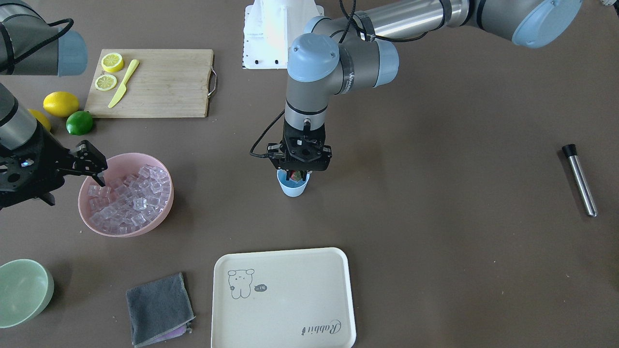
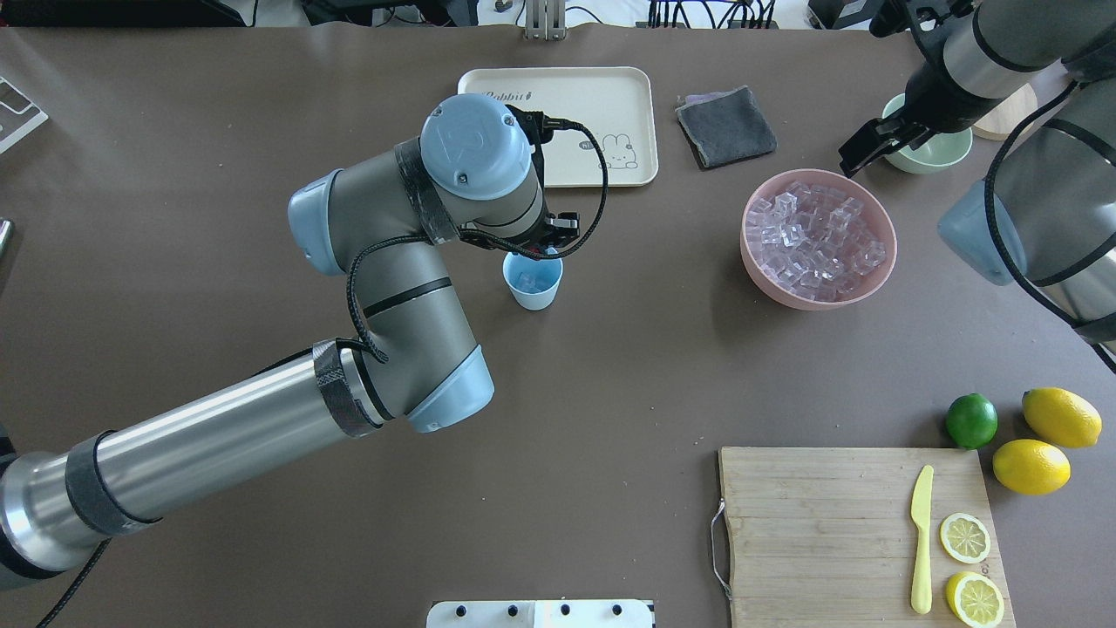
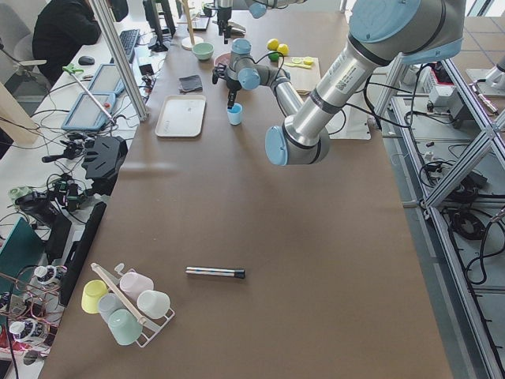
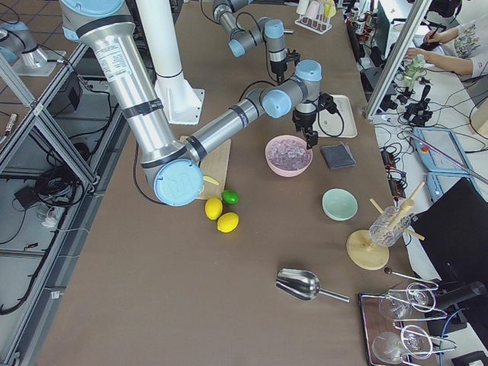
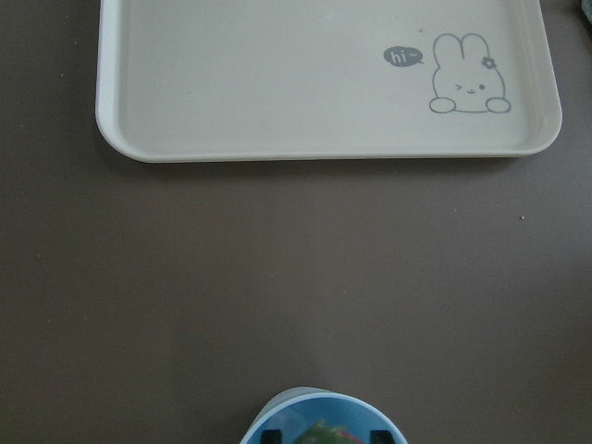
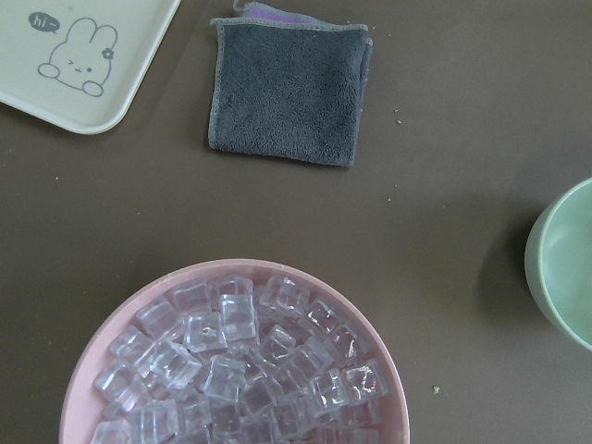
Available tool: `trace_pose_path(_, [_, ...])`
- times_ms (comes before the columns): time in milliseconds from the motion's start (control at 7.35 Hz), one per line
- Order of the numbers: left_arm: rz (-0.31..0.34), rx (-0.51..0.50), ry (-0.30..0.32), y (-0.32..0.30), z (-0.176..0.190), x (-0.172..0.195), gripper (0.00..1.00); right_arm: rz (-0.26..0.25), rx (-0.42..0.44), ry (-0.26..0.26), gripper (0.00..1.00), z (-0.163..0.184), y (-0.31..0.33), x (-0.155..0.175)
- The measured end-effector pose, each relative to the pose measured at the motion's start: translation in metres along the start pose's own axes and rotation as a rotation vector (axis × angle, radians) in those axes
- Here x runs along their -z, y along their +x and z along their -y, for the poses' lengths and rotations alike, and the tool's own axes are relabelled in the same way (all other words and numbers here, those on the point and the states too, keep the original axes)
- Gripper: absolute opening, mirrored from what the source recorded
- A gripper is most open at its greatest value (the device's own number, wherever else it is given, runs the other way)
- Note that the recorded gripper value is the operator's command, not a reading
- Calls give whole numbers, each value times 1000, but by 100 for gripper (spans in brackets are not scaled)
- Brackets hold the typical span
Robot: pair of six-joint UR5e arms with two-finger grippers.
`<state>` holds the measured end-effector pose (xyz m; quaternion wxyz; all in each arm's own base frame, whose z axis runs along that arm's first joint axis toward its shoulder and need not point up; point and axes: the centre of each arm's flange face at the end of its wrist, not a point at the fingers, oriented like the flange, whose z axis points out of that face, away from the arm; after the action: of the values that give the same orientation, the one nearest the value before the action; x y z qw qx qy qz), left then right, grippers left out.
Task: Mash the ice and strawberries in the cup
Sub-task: 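Lower the strawberry into the blue cup and open the left gripper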
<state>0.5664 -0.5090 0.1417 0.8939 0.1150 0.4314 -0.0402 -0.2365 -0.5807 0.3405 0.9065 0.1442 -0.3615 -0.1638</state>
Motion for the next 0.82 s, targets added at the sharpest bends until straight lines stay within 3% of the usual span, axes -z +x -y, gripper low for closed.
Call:
trace_pose_path(136, [-1, -1, 1, -1, -1, 1, 73, 0, 0, 2, 95, 1, -1, 1])
trace_pose_path(272, [-5, -1, 2, -1, -1, 3, 93, 1, 0, 2, 95, 1, -1, 1])
trace_pose_path(544, [-6, -4, 15, -11, -6, 6, 97, 1, -1, 7, 94, 3, 7, 6])
trace_pose_path(817, [21, -31, 46, -61, -3, 9, 97, 19, 41, 6, 94, 0, 54, 23])
